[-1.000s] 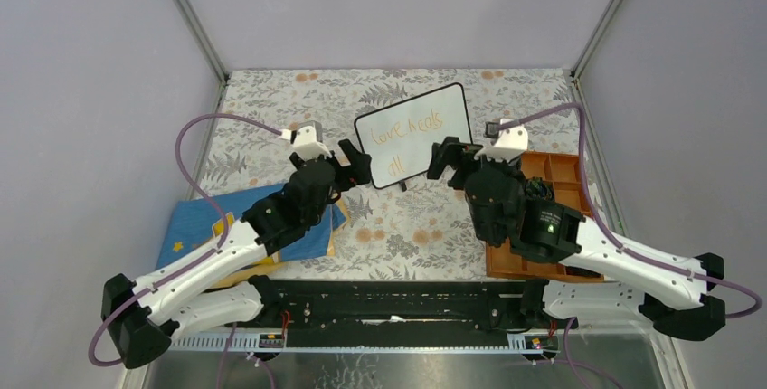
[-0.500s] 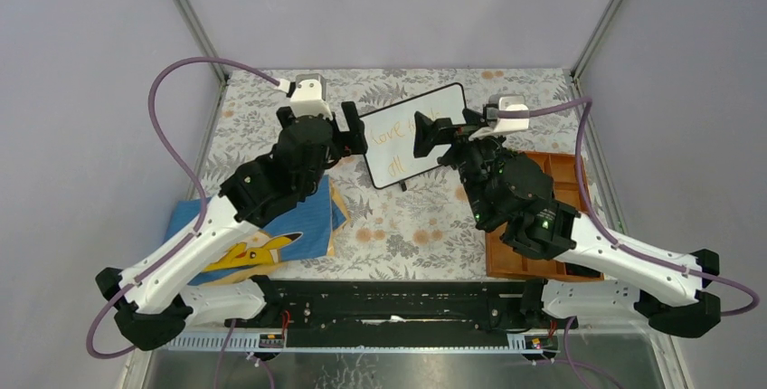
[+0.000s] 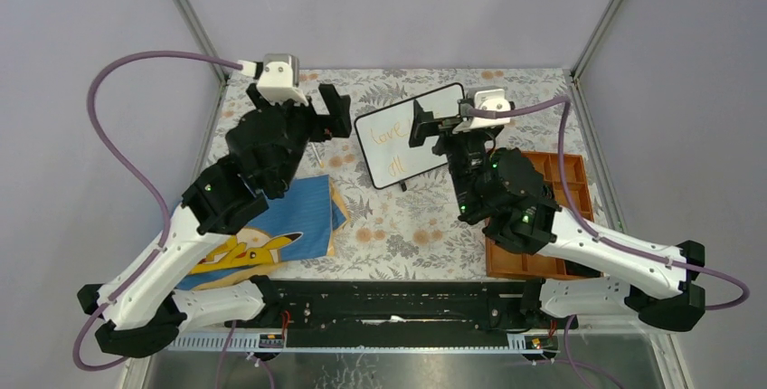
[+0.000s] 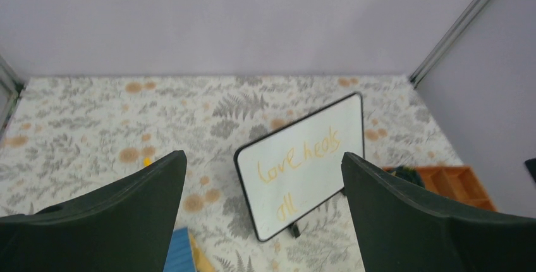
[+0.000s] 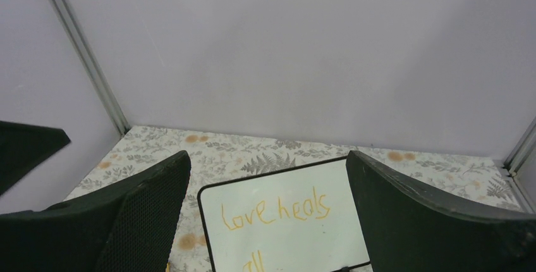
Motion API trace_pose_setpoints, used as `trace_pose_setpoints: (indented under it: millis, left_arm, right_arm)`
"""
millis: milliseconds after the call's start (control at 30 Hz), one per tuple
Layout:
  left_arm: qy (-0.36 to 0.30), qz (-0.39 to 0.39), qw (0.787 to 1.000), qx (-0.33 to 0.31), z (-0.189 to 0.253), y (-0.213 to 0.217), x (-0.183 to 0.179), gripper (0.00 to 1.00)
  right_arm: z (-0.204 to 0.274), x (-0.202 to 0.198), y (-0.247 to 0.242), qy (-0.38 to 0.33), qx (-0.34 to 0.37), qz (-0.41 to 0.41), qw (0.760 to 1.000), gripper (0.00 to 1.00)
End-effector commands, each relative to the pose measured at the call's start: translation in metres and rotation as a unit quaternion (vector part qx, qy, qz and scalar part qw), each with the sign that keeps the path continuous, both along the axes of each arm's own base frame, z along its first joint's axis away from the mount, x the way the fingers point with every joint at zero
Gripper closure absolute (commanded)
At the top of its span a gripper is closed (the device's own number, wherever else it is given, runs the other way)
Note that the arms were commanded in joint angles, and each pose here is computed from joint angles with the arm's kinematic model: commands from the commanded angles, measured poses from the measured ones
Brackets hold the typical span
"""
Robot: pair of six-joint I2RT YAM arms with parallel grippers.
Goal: Write a sentence on the whiteboard
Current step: Reset both arms
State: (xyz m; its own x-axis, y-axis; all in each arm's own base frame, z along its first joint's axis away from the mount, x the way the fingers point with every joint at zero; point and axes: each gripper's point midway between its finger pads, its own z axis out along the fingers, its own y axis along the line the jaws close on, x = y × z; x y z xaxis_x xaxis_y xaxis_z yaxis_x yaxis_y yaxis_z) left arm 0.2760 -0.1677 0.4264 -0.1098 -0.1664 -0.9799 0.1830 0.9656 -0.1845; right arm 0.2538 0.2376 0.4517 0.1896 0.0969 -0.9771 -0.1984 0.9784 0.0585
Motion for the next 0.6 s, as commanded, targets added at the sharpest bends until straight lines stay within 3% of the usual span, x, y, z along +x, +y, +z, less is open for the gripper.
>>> trace_pose_setpoints:
  millis: [0, 300, 567]
  left_arm:
    - [-0.068, -0.001, 0.997, -0.032, 0.068, 0.013, -0.009, 0.01]
    - [-0.129, -0.003, 0.988, -0.084, 0.124, 0.044, -0.036, 0.01]
    - [-0.105, 0.023, 0.989, -0.106, 0.094, 0.044, -0.029, 0.01]
  right_arm:
    - [0.066, -0.011, -0.044, -0.044, 0.061, -0.025, 0.997, 0.00]
    - [0.136, -0.032, -0.099, -0.086, 0.131, -0.032, 0.987, 0.00]
    - [0.072, -0.020, -0.097, -0.018, 0.037, -0.094, 0.995, 0.00]
